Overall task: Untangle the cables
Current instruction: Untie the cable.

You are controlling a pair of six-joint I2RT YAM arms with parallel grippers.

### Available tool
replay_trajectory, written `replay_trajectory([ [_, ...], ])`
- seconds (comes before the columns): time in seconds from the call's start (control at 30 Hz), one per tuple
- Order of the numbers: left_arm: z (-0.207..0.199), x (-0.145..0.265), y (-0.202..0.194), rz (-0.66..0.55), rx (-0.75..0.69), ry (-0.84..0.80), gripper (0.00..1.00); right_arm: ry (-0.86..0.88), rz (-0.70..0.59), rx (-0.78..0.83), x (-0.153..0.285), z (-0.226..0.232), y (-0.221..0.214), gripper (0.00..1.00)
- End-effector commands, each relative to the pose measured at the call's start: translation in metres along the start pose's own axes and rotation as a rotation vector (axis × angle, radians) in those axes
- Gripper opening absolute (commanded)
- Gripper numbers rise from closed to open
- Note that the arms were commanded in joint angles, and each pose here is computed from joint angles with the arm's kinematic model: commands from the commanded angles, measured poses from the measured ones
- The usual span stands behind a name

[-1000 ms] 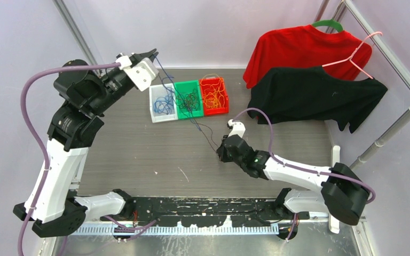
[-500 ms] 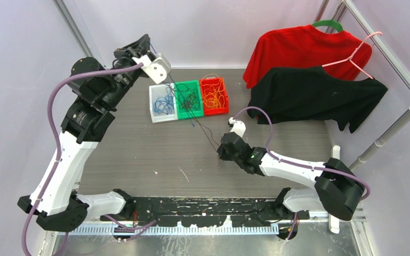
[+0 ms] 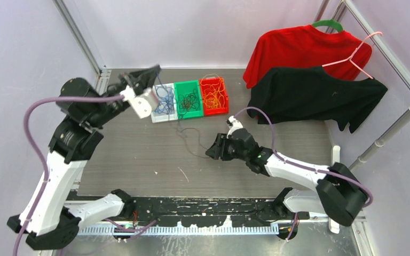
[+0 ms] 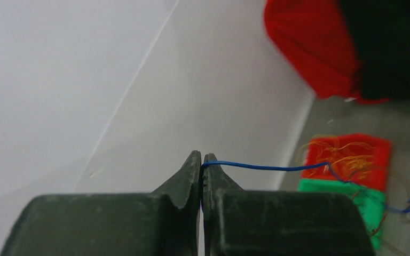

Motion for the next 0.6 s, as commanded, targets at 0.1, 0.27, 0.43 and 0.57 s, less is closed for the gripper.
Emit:
replay_trajectory([
  [0.1, -0.076, 0.022, 0.035, -0.181, 0.374, -0.365, 0.0, 0.497, -0.398, 0.232, 0.075, 0.109, 0.124, 0.63],
  [0.27, -0.077, 0.023, 0.037, -0.182, 0.388, -0.384, 0.0, 0.518, -0.47, 0.234, 0.084, 0.118, 0.158, 0.63],
  [0.43, -0.079, 0.025, 0.035, -0.179, 0.372, -0.383, 0.0, 0.696, -0.504, 0.223, 0.094, 0.144, 0.167, 0.64],
  [0.57, -0.079, 0.027, 0.035, -0.181, 0.369, -0.381, 0.0, 0.777, -0.512, 0.196, 0.097, 0.152, 0.167, 0.65],
])
Point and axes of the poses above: each gripper's point midway between its finger pads, its own x axis back along the fingers, its own z axis along the line the jaws close on, y = z × x, the point moved 2 cm from there along x, back along the fingers, and after that the axes turned 12 degrees about x, right-handed, at the moved point
